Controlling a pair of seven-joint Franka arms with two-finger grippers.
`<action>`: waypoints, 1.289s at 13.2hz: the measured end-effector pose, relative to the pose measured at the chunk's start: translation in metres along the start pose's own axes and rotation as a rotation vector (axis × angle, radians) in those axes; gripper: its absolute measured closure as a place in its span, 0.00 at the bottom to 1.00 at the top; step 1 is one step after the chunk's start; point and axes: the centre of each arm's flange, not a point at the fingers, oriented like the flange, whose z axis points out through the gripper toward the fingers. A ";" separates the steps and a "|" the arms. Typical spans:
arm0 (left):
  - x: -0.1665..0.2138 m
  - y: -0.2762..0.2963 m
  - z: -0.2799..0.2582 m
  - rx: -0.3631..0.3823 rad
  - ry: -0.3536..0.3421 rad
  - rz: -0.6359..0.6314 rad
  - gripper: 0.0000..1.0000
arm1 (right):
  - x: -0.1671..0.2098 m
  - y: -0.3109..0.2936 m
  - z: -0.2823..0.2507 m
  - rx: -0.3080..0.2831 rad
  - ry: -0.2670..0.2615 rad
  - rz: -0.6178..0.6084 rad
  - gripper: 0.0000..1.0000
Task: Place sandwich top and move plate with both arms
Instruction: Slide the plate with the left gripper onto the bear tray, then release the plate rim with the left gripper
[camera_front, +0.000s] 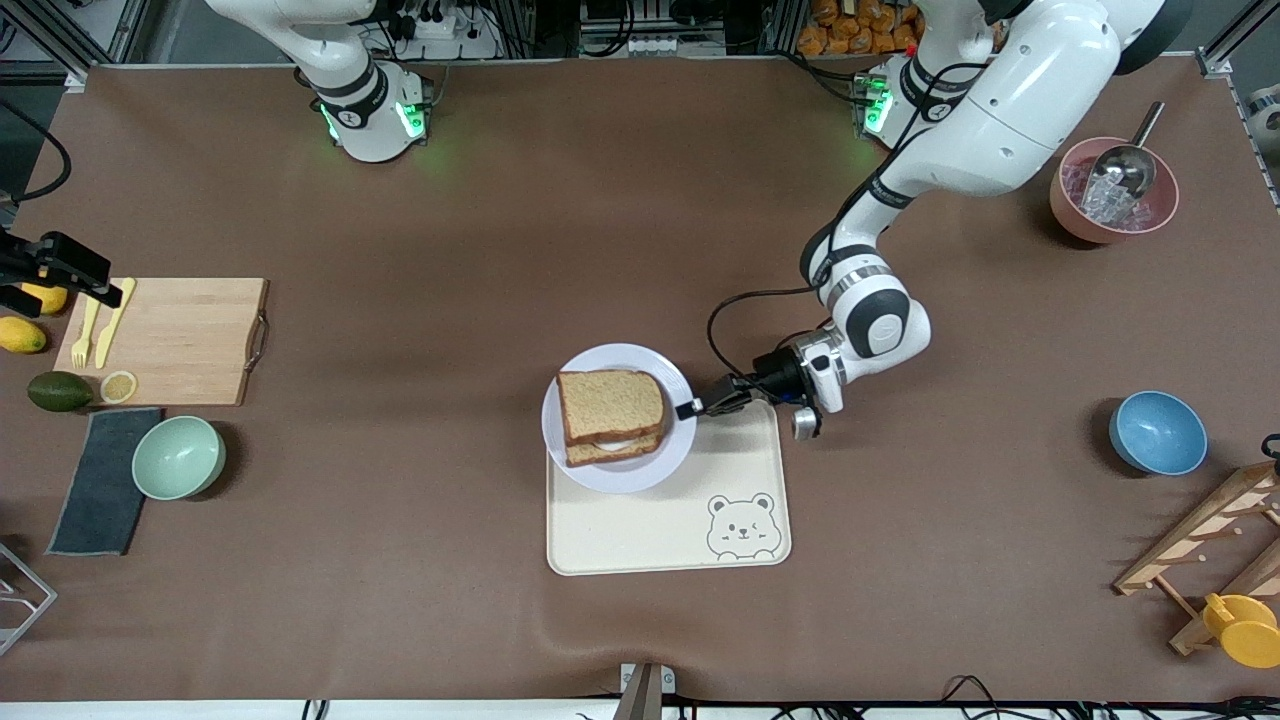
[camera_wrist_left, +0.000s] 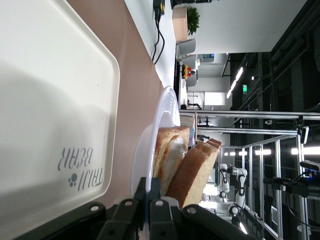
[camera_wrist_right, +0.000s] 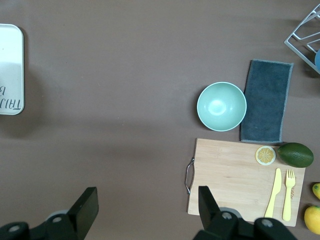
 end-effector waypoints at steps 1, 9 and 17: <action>0.006 0.000 -0.005 0.000 0.010 0.002 0.96 | 0.000 0.000 0.000 0.000 0.000 0.000 0.11; 0.058 -0.025 -0.049 0.049 0.062 0.024 0.96 | 0.000 0.000 0.001 0.000 -0.002 0.001 0.10; 0.062 -0.058 -0.054 0.093 0.026 0.034 0.96 | 0.000 0.001 0.003 0.000 -0.002 0.002 0.09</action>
